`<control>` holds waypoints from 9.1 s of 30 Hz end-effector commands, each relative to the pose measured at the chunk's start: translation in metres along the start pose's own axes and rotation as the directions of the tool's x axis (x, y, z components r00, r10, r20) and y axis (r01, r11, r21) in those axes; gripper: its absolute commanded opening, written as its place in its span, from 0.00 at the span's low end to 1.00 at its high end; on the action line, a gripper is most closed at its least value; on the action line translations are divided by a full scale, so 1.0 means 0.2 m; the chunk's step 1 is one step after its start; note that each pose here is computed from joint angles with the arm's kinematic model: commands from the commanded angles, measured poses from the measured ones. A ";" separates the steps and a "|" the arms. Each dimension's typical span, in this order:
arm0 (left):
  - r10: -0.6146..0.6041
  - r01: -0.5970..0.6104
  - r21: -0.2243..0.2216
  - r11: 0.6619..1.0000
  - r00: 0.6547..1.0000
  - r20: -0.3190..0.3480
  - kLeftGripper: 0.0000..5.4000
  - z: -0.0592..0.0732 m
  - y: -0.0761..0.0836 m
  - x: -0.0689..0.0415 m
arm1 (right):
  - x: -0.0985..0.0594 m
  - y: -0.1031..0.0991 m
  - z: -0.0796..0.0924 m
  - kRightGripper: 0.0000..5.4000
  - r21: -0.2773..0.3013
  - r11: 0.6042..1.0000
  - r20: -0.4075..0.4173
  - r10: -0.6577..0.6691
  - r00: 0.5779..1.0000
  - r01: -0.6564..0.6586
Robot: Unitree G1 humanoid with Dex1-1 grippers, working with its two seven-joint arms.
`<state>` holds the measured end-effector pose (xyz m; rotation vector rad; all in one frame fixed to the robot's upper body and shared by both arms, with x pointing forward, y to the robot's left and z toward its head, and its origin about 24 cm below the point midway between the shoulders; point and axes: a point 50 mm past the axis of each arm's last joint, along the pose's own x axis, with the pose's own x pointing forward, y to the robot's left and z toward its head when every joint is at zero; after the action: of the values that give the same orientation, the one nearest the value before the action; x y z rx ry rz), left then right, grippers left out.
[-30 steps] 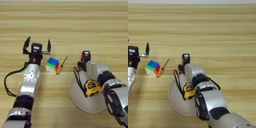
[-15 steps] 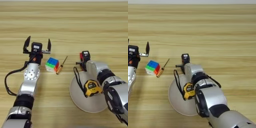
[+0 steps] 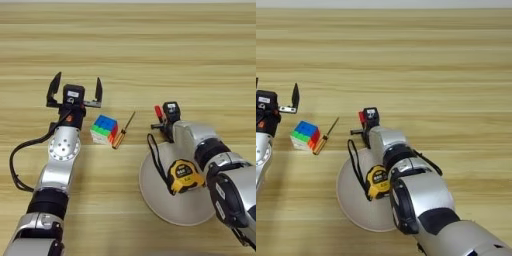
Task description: Move the objects on the table
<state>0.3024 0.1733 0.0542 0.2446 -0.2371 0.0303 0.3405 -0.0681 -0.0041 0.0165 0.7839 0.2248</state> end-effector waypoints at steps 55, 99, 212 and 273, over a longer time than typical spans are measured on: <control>-0.010 0.010 0.006 1.000 1.000 0.013 1.00 0.00 0.00 0.03 | -0.61 -0.69 0.29 0.08 -0.386 0.923 0.332 0.130 0.934 0.009; -0.011 0.011 0.010 1.000 1.000 0.019 1.00 0.00 0.02 0.03 | -0.46 -0.75 -0.16 0.08 -0.457 0.884 -0.024 0.103 0.994 -0.102; -0.010 0.010 -0.011 1.000 0.999 0.034 1.00 0.01 -0.01 0.03 | -0.53 -0.02 0.14 1.00 -0.688 0.588 0.168 0.700 0.694 -0.426; -0.312 0.197 -0.292 0.936 0.848 -0.428 1.00 -0.21 -0.19 -0.17 | -0.34 0.19 0.14 1.00 -0.753 0.567 0.240 0.709 0.663 -0.334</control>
<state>0.2834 0.1442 0.0030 -0.0049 0.2374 -0.2106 0.3027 -0.0450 0.0587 -0.3422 0.0956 1.0693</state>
